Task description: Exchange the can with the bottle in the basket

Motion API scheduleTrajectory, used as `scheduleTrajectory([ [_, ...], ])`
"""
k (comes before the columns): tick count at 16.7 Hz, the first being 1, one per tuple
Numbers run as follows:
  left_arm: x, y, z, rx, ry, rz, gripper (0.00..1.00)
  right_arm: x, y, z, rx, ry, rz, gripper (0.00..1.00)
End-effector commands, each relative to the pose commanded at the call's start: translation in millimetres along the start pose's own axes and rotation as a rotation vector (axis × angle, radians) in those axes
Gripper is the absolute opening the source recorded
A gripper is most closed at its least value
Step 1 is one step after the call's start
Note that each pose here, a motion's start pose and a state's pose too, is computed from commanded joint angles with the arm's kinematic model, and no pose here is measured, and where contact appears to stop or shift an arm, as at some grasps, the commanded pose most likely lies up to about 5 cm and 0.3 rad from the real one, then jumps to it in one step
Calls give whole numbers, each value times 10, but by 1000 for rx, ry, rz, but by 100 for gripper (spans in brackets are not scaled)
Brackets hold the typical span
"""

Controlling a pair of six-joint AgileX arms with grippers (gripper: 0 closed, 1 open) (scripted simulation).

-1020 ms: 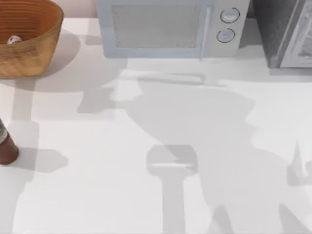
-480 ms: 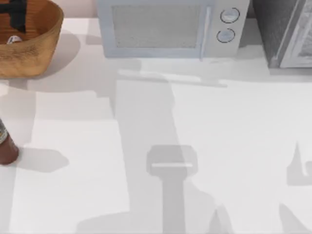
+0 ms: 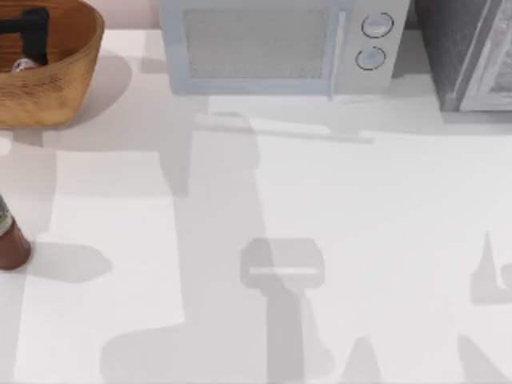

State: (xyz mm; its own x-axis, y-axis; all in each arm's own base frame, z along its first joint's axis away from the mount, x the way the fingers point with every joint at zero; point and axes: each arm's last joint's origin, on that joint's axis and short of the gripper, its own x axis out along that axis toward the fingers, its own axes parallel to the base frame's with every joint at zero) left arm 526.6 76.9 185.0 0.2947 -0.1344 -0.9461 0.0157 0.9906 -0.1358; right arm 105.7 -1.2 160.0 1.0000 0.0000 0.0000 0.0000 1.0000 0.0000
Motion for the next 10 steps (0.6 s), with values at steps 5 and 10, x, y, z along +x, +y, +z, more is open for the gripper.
scheduleTrajectory([
  [5, 99, -20, 9, 0, 0, 0, 100, 0, 0, 0, 0, 0, 0, 100],
  [10, 519, -2, 5, 0, 0, 0, 100, 0, 0, 0, 0, 0, 0, 100],
])
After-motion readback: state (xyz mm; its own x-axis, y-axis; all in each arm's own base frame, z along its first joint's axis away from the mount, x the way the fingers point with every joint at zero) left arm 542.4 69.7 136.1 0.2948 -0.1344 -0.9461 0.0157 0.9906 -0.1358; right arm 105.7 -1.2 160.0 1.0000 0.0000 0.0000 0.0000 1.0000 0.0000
